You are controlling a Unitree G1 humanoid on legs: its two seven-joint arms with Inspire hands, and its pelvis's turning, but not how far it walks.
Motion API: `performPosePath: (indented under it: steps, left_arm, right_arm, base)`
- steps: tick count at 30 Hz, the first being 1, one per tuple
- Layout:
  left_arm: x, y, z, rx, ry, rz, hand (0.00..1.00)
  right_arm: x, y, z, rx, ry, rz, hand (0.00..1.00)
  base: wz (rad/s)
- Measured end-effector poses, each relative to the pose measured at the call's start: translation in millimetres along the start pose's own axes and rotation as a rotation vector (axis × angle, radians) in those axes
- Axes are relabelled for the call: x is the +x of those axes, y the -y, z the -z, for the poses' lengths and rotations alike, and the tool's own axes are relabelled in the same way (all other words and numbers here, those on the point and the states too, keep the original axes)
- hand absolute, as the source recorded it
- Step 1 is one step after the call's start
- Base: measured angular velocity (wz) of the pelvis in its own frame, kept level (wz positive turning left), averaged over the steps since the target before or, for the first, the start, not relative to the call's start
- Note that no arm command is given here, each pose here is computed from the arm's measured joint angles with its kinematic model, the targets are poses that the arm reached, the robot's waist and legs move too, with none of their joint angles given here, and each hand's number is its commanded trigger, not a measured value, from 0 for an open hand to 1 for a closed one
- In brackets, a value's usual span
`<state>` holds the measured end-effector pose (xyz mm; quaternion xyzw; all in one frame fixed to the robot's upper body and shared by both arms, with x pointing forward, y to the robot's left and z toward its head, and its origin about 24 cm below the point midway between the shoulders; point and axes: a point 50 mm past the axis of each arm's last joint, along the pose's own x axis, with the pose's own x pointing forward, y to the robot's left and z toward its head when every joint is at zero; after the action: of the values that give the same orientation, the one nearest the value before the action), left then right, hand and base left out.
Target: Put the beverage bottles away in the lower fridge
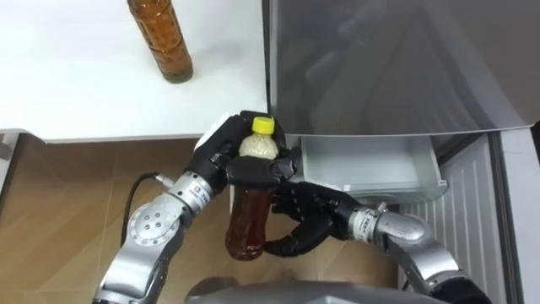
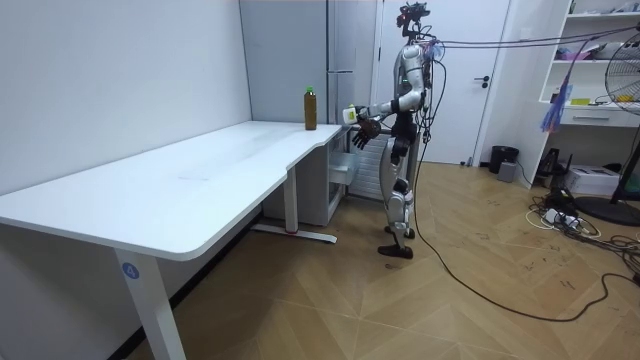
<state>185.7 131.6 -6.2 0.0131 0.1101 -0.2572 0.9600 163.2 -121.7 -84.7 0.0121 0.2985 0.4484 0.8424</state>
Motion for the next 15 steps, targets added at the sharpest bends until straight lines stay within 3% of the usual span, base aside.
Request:
performPosePath:
  steps: [15]
  left_arm:
    - [1.8, 0.3, 0, 0.057, -0.013, -0.005, 1.0]
  right_arm:
    - [3, -13, 6, 0.08, -0.038, -0.162, 0.0]
  base:
    - [0.0]
